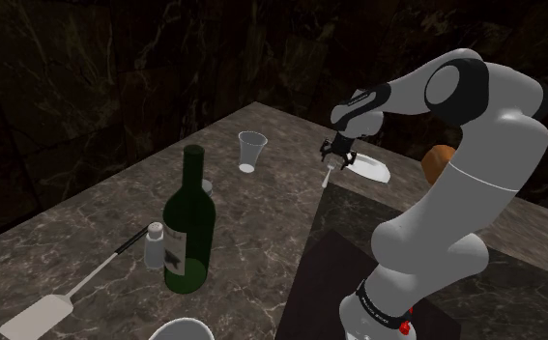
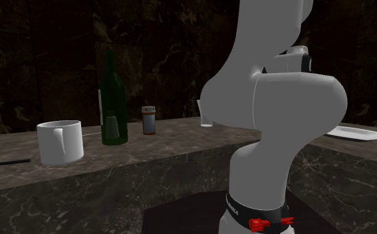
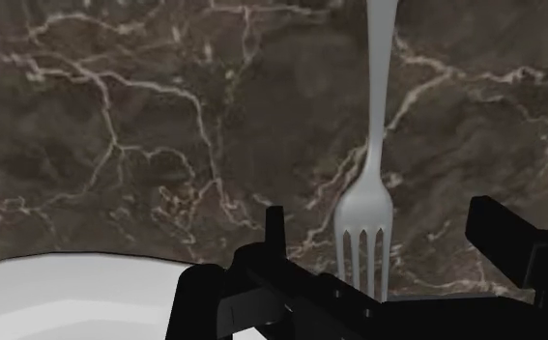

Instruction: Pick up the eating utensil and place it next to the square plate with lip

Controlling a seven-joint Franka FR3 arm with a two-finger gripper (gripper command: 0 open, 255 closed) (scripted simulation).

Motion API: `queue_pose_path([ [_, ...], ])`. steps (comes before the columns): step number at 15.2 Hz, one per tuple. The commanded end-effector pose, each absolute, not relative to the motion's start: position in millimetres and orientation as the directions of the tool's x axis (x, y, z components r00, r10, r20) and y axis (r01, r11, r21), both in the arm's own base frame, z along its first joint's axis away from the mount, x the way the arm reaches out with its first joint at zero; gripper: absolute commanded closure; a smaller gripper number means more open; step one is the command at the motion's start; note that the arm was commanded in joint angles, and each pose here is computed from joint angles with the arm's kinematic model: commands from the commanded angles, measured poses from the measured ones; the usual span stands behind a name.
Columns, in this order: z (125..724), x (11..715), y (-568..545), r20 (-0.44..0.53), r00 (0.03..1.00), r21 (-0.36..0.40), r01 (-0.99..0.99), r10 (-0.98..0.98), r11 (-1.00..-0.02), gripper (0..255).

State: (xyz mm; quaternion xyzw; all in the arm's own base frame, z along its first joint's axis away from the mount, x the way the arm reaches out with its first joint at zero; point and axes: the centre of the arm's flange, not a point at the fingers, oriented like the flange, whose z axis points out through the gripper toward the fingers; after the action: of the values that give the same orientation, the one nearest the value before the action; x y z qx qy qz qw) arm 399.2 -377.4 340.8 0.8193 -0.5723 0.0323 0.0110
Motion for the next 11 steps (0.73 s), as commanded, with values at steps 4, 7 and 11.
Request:
queue_pose_path([
  [4,391,397,-375,0.065,0.343,-0.019,-0.939,-0.937,-0.345,0],
  [7,391,397,-375,0.065,0.343,-0.019,-0.939,-0.937,-0.345,0],
  [11,391,397,-375,0.065,0.343,-0.019,-0.939,-0.937,-0.345,0],
])
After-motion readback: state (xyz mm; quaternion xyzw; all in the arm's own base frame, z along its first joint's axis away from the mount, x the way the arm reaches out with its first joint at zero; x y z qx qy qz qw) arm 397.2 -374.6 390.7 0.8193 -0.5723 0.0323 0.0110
